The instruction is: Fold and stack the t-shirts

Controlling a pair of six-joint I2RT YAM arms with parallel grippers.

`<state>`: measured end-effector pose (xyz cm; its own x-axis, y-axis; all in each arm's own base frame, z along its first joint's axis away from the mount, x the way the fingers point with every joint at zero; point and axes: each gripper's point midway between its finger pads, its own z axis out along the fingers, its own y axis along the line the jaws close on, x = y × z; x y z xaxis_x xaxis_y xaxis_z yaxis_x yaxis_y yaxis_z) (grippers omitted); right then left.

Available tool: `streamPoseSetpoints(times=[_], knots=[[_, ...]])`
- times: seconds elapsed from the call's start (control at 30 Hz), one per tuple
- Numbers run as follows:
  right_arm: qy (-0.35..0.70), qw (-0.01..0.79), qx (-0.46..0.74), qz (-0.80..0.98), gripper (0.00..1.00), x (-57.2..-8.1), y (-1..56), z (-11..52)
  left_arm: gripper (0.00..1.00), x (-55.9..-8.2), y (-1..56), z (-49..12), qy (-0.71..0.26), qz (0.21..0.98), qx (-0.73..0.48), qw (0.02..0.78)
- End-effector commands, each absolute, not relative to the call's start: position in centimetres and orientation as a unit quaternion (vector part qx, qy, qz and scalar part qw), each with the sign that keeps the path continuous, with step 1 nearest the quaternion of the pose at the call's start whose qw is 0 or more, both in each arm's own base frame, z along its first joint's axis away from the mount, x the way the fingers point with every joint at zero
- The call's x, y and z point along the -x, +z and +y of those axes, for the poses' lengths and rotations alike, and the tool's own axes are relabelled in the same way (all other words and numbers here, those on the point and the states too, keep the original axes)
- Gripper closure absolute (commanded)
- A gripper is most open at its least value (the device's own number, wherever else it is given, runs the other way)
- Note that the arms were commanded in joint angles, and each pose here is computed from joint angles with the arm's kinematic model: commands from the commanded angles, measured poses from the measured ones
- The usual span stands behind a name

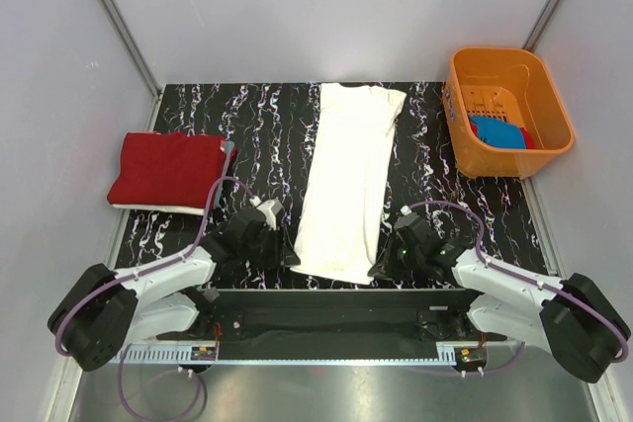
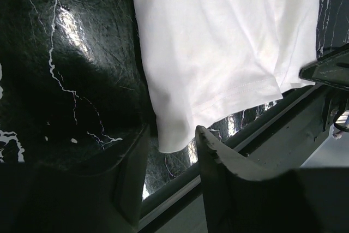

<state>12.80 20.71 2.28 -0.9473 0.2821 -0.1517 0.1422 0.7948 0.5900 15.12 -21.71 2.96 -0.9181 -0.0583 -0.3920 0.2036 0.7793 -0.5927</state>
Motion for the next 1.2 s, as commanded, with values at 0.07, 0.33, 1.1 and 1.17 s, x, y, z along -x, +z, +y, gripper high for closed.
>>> streamPoseSetpoints(times=[0.07,0.33,1.1,1.17], knots=[[0.315,0.144,-0.108,0.932,1.0,-13.7,3.3,21.2,0.57,-15.8,3.1,-22.7,-0.345,0.915,-0.041,0.207],[0.29,0.148,-0.107,0.939,1.0,-13.0,3.5,19.8,1.0,-14.5,2.3,-23.8,-0.353,0.917,-0.045,0.179],[0.17,0.321,-0.116,0.924,1.0,-18.3,11.9,14.7,1.0,-17.8,12.4,-27.2,-0.373,0.894,-0.018,0.246],[0.136,0.344,-0.121,0.921,1.0,-20.6,12.2,14.4,1.0,-20.0,12.5,-26.8,-0.365,0.896,-0.007,0.252]])
